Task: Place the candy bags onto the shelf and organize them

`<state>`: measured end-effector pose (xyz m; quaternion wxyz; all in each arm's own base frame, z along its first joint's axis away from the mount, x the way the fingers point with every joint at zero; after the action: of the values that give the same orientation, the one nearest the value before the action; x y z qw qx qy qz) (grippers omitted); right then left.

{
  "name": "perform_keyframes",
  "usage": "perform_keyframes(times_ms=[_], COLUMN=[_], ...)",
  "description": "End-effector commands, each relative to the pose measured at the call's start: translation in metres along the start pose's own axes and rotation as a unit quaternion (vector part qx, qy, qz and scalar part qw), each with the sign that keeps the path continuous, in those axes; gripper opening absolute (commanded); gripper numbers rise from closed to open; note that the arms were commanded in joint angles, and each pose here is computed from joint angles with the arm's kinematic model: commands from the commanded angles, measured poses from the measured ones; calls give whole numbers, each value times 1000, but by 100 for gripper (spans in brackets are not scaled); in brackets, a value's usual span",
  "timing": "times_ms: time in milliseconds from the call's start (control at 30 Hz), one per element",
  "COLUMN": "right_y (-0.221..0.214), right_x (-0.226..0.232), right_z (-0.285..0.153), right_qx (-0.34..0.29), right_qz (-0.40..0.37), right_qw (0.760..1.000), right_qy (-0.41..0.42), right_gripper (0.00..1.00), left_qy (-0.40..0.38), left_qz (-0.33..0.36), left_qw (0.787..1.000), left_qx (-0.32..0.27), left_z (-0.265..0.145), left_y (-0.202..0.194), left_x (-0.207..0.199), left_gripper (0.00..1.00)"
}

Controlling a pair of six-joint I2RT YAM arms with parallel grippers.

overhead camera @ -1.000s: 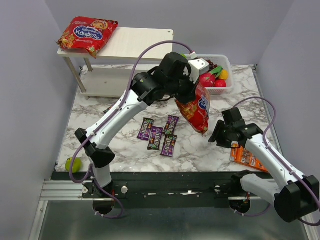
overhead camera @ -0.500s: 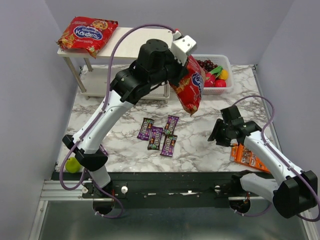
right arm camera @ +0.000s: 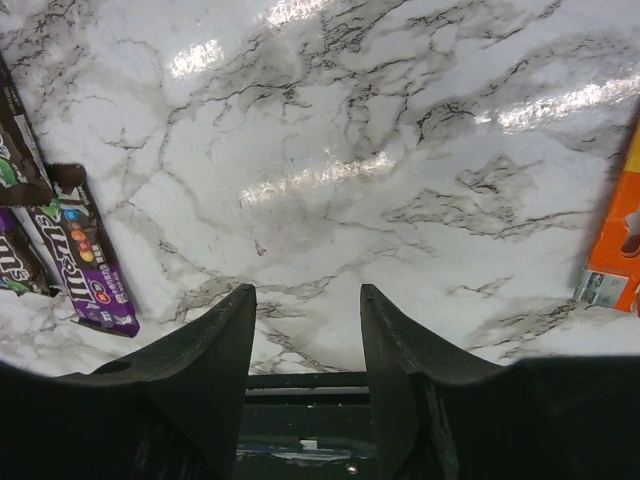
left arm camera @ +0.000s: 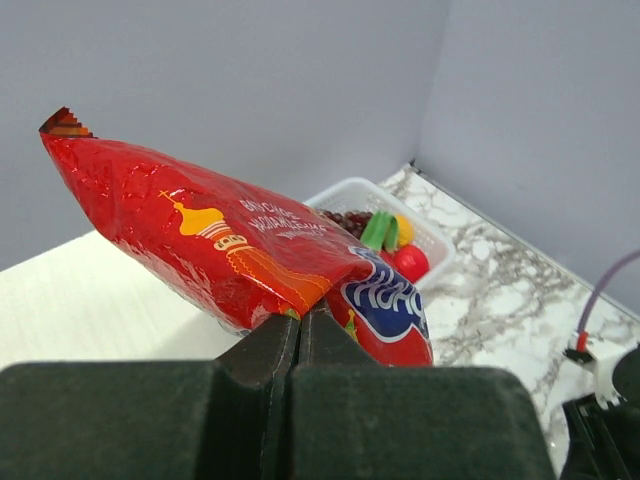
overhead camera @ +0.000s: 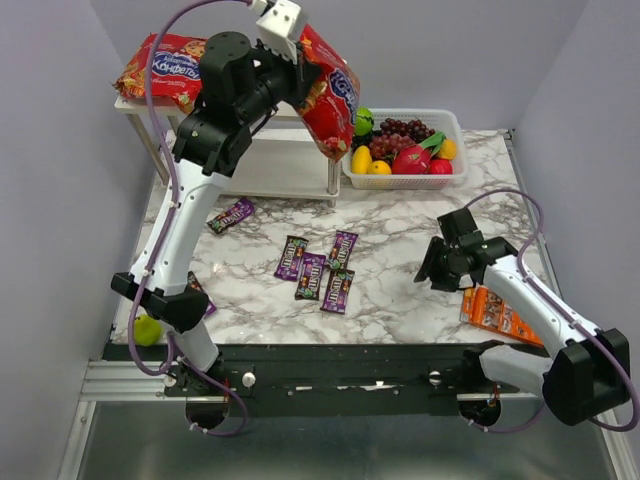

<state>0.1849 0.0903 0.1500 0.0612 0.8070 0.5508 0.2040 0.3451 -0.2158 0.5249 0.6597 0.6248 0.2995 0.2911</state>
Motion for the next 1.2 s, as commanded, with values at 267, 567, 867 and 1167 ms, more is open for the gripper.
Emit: perform_keyframes(times_ms=[267,567,867,1167], right_y=[25,35,45,43], right_x=[13,20,31,32], right_z=[4,13,18,21], right_qx=[-21,-9,-4,3], right_qz=[3,1,0,4], right_qw=[1000,1000,1000,1000], right_qy=[-10,-15,-8,-4], right_gripper=[55,55,54,54], left_qy=[23,123,163,125], left_qz=[-72,-158,-182,-201], left_qw=[991,979,969,971], left_qx=[-107,-37,29,37], left_z=[26,39,29,10], left_y=[19,-46,-82,-76], left_x=[73,131,135,114], left_gripper=[0,0,0,47])
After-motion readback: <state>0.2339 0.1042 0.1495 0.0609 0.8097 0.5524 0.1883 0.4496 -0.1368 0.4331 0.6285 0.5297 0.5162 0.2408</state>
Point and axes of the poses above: each gripper's point midway between its finger pads, its own z axis out along the fingers, its own x axis along the line the jaws close on, y = z × x, the point moved 7 cm from there along -z, back along the fingers, and after that the axes turned 1 degree about -z, right-handed, at the moved point
